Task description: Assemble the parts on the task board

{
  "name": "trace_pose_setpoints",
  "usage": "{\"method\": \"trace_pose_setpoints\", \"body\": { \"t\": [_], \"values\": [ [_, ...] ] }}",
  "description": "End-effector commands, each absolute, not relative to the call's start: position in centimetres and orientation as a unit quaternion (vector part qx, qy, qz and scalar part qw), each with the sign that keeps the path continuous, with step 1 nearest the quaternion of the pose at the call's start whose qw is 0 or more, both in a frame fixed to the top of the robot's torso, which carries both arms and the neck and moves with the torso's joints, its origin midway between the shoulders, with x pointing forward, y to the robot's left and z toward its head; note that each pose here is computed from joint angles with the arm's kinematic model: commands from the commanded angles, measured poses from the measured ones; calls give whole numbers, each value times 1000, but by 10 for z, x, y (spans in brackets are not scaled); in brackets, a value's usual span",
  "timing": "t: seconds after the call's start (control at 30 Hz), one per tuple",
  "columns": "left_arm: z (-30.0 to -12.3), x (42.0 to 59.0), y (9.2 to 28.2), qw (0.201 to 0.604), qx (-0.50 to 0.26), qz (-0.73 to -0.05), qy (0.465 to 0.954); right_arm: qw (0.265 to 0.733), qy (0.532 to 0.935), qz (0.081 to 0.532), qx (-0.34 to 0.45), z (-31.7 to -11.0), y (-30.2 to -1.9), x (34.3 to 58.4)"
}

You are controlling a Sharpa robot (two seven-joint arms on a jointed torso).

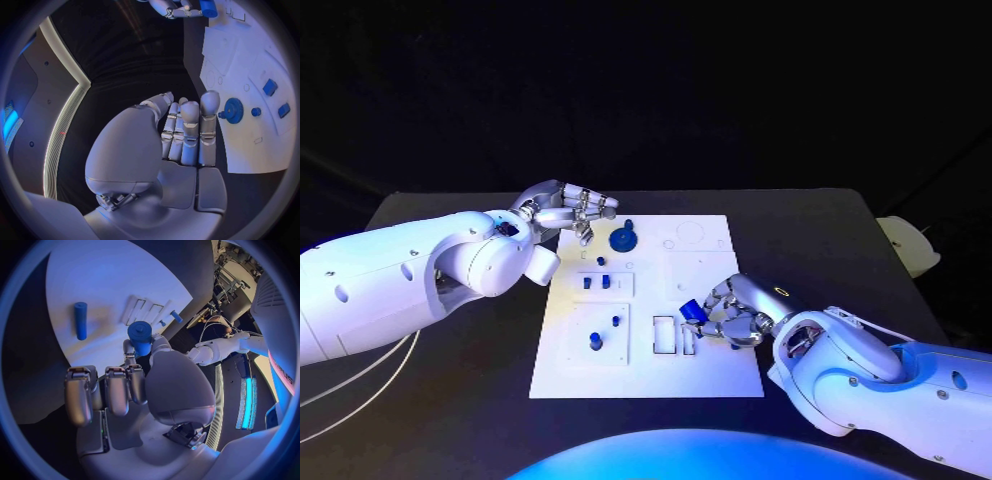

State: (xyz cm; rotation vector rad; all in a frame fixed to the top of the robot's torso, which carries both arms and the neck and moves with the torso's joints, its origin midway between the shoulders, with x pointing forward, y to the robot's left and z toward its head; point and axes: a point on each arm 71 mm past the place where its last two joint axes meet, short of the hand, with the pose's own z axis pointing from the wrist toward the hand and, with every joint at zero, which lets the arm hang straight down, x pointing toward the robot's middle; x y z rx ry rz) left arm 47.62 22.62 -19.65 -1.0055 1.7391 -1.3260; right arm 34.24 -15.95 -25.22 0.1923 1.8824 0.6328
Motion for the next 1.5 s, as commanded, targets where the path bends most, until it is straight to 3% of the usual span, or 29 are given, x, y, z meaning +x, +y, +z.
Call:
{"method": "trace_pose_setpoints", "body": {
  "t": [0.03, 0.5, 1.5],
  "values": [
    [-196, 475, 223, 351, -385, -522, 675, 520, 805, 274, 80, -255, -151, 341],
    [-195, 474, 222, 349, -384, -523, 676, 480, 832, 274, 55, -267, -130, 343],
    [-195, 474, 223, 352, -386, -521, 675, 508, 811, 282, 67, -267, -128, 351]
  ]
}}
